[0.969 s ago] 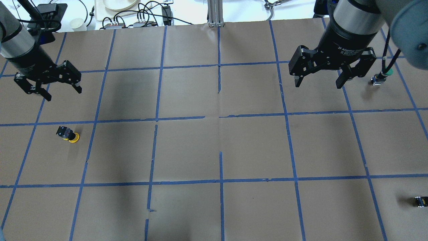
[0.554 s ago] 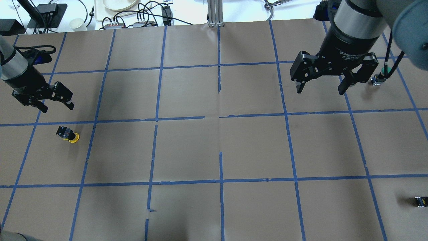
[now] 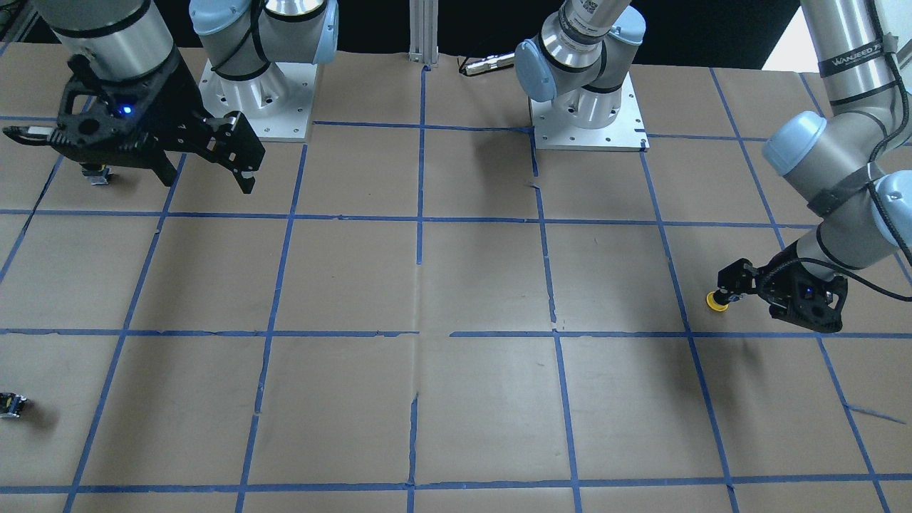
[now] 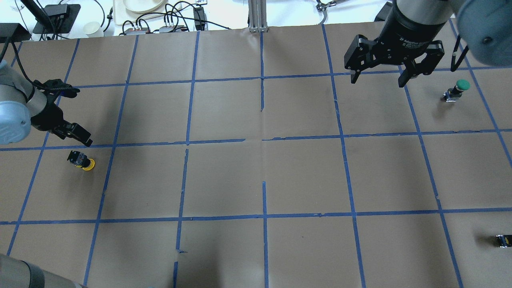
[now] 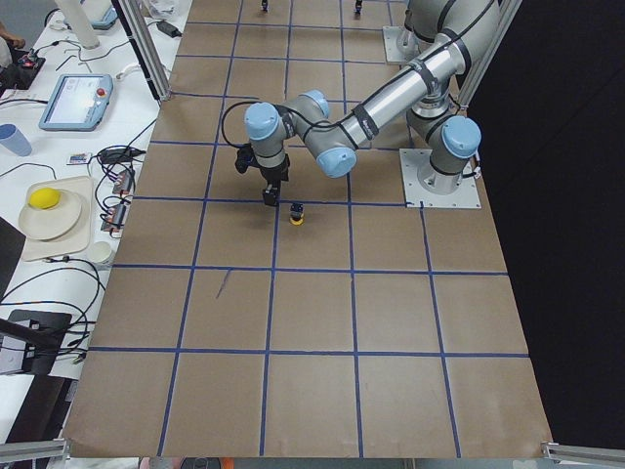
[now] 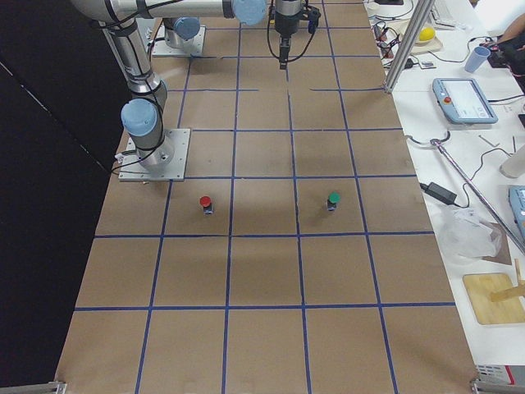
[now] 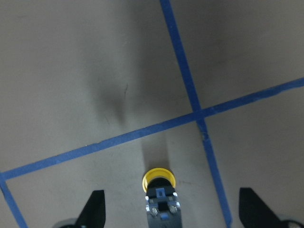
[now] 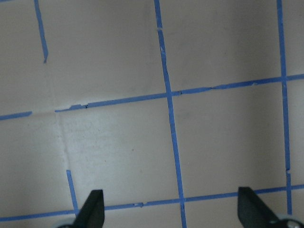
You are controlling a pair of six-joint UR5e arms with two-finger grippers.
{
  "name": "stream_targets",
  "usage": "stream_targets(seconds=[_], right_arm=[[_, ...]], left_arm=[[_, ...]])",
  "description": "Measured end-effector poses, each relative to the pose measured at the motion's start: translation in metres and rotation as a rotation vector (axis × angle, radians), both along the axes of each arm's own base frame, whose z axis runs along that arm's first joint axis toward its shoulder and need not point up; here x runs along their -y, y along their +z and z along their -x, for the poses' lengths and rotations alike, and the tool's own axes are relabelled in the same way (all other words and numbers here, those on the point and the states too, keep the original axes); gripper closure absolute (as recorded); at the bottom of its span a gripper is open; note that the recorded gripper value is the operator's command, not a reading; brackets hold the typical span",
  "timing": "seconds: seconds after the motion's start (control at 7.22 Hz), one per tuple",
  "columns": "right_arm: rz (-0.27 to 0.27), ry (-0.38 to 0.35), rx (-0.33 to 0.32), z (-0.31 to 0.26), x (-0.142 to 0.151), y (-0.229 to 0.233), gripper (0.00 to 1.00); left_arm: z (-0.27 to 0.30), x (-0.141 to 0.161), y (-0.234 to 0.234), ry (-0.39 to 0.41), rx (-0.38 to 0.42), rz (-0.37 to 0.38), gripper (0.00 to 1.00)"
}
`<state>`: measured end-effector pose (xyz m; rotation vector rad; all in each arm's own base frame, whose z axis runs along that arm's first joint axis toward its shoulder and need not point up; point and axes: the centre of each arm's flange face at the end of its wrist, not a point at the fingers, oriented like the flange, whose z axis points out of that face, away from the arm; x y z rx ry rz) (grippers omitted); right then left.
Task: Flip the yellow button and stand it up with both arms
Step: 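Lower the left gripper onto the yellow button and close on its base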
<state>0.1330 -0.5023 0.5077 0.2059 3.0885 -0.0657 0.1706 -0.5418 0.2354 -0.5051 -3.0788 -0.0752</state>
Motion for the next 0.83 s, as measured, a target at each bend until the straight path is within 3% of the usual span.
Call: stream_targets(seconds=[0.42, 0.55, 0.69, 0.83], right_arm=[[-0.047, -0.014, 0.005, 0.002, 0.015, -0.018, 0.0], [-0.066, -0.015, 0.002, 0.002, 0.02, -0.026, 0.0], [-0.083, -0.016, -0.002, 0.002, 0.02, -0.03, 0.0], [-0.098, -0.016, -0.008, 0.003, 0.016, -0.027, 0.0]], left_arm=[[-0.002, -0.013, -0.008, -0.011, 0.045, -0.064, 0.08], [0.0, -0.017, -0.01, -0.011, 0.047, -0.08, 0.17], [0.004, -0.023, -0.01, -0.01, 0.046, -0.088, 0.35], [0.007, -0.027, -0.008, -0.008, 0.045, -0.087, 0.64]])
